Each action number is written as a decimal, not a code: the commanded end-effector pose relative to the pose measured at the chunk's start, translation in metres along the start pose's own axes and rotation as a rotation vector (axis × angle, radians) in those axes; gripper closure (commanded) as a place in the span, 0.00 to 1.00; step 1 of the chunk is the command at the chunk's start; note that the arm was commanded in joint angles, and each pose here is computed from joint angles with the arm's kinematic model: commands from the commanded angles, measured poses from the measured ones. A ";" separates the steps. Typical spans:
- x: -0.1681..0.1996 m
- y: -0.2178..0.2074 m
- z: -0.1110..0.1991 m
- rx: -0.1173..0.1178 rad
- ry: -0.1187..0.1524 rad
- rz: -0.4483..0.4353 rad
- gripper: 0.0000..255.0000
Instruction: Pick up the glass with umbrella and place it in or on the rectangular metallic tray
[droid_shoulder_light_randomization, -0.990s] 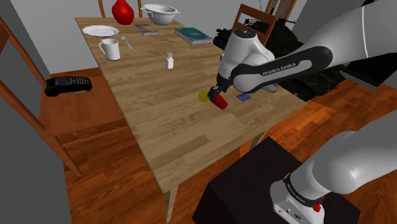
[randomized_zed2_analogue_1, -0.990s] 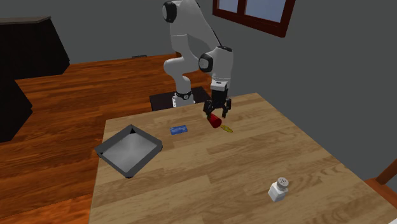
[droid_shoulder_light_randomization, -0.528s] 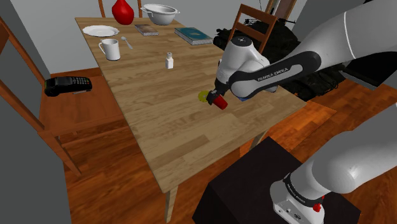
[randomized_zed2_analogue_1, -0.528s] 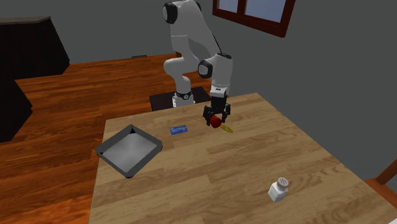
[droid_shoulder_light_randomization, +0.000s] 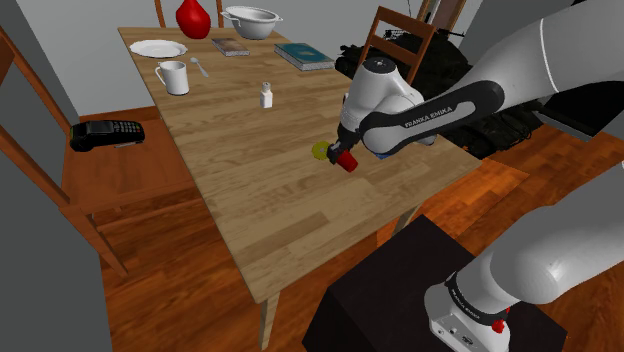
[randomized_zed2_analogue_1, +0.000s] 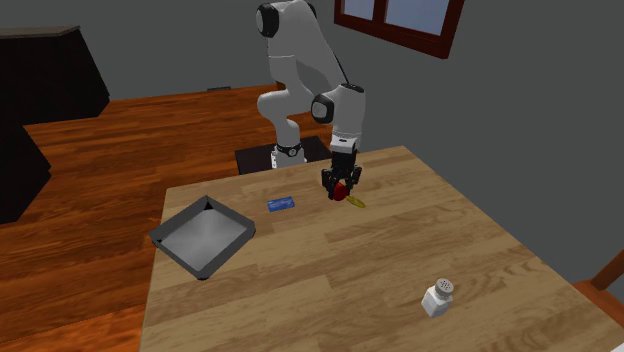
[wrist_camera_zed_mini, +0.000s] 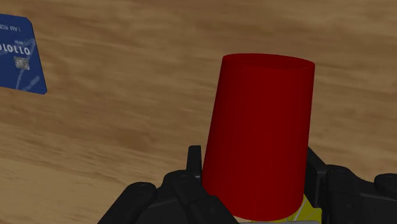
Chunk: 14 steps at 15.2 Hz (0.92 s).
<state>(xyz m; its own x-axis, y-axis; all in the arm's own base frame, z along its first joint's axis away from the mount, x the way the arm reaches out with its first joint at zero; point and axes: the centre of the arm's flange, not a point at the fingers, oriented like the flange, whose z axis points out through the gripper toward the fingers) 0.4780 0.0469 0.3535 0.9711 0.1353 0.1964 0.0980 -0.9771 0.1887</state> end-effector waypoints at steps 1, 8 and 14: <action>0.000 0.000 0.000 0.000 0.000 0.000 1.00; 0.001 0.001 -0.005 0.000 0.000 0.000 1.00; 0.007 0.007 -0.036 0.000 0.000 0.000 1.00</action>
<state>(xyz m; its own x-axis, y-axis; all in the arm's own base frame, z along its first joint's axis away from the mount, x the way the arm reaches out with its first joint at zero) 0.4777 0.0462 0.3854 0.9711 0.1352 0.1967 0.0979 -0.9771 0.1887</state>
